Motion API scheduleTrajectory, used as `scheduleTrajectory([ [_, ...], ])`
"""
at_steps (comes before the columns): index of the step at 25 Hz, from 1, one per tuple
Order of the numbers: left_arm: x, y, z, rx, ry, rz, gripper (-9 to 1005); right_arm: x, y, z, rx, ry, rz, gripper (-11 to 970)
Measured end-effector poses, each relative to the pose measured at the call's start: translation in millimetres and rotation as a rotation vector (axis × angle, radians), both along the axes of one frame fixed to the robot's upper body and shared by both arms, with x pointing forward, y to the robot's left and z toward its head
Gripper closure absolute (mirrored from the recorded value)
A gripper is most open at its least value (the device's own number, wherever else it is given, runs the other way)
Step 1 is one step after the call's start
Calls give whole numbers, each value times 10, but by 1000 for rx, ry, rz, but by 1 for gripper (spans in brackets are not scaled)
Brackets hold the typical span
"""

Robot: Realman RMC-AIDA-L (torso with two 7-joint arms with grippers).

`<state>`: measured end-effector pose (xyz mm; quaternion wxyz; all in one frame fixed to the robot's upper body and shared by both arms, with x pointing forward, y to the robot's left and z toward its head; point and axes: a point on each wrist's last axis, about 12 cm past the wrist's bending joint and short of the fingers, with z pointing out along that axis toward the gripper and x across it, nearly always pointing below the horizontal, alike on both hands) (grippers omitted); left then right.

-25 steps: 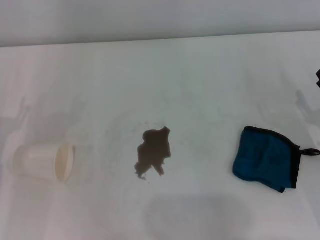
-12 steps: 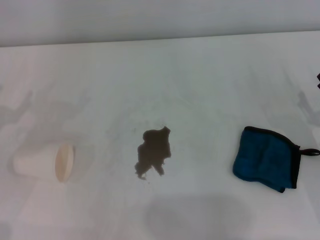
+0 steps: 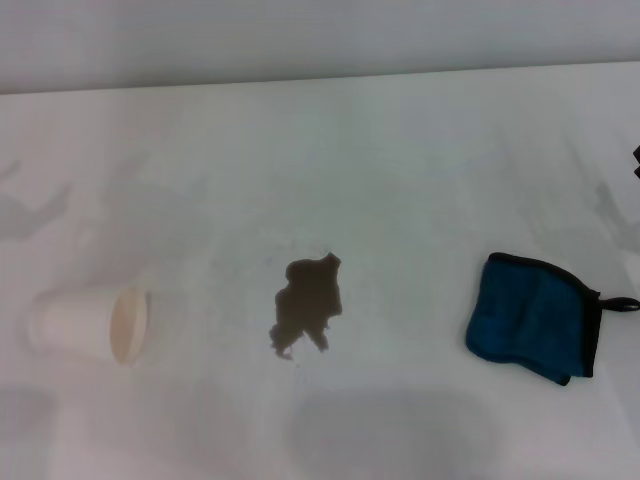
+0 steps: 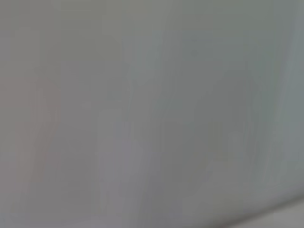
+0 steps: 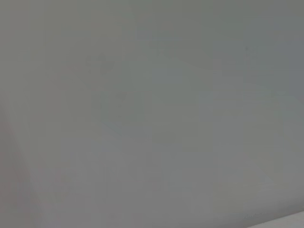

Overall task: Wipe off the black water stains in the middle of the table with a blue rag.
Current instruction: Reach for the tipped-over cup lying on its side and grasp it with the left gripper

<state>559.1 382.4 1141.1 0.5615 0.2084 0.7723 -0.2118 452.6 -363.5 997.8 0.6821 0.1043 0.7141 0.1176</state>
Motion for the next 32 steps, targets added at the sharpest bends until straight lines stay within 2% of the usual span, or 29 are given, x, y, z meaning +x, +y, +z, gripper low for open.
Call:
scheduleTrajectory([
  [2, 33, 15, 179, 108, 62, -35, 108, -1, -1, 0, 0, 0, 0, 120],
  [5, 54, 2, 299, 196, 117, -66, 108, -2, -3, 2, -1, -1, 1, 120],
  [14, 158, -205, 551, 523, 327, -289, 109, 4, 8, 6, -3, -4, 9, 121],
  [20, 217, -340, 744, 714, 310, -394, 109, 33, 23, 18, -2, -9, 17, 120],
  [21, 217, -340, 744, 714, 310, -394, 109, 35, 23, 19, -1, -9, 18, 120],
  [23, 261, -452, 831, 795, 328, -464, 109, 35, 24, 19, 6, -9, 18, 121],
  [28, 322, -593, 872, 840, 345, -548, 108, 14, 16, 11, 12, -6, 14, 121],
  [32, 370, -726, 787, 833, 352, -644, 108, 10, 15, 11, 12, -6, 14, 121],
])
